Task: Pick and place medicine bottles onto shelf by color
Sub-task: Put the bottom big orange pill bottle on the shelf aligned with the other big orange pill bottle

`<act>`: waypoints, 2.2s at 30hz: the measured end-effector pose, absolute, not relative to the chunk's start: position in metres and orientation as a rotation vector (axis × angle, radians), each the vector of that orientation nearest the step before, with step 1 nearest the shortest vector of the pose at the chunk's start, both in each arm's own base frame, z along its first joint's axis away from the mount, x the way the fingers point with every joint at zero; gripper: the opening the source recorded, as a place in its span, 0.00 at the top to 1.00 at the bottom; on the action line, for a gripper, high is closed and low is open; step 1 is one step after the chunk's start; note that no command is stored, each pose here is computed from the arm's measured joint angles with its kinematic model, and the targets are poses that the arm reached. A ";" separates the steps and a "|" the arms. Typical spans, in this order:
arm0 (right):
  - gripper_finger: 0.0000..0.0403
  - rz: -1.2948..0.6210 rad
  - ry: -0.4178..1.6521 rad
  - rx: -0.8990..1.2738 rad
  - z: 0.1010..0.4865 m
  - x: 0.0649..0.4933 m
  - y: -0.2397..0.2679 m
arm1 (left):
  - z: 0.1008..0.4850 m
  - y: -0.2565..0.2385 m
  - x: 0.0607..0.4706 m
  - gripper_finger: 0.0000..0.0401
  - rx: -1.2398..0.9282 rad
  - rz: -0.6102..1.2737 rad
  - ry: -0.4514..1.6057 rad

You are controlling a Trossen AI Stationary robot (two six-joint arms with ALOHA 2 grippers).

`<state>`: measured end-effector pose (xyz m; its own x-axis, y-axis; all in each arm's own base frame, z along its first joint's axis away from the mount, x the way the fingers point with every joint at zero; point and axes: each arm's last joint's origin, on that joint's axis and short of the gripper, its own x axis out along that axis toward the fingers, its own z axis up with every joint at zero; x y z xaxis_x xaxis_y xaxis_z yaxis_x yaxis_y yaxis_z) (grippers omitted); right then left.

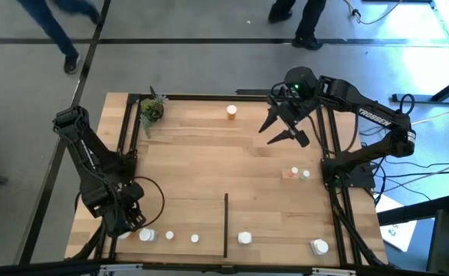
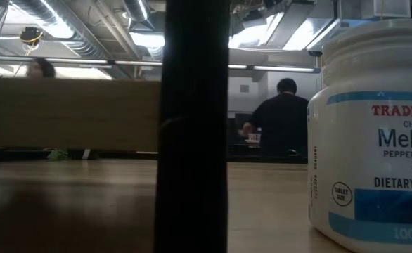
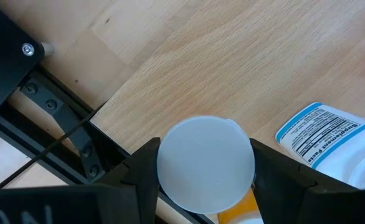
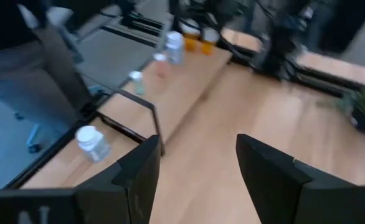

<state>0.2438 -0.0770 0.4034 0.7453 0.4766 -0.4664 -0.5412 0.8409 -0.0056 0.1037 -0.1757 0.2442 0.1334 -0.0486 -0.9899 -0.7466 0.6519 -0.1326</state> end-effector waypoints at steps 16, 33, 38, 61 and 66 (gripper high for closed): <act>0.47 0.557 0.467 -0.179 0.403 0.244 -0.077 | 0.244 -0.176 0.104 0.53 -0.712 0.552 1.372; 0.47 0.556 0.467 -0.180 0.403 0.244 -0.077 | 0.244 -0.176 0.104 0.53 -0.697 0.540 1.371; 0.47 0.556 0.467 -0.179 0.403 0.244 -0.077 | 0.244 -0.176 0.104 0.53 -0.697 0.541 1.368; 0.47 0.556 0.467 -0.179 0.403 0.244 -0.077 | 0.244 -0.174 0.103 0.50 -0.686 0.557 1.362; 0.47 0.556 0.467 -0.179 0.403 0.244 -0.077 | 0.244 -0.173 0.103 0.46 -0.666 0.561 1.348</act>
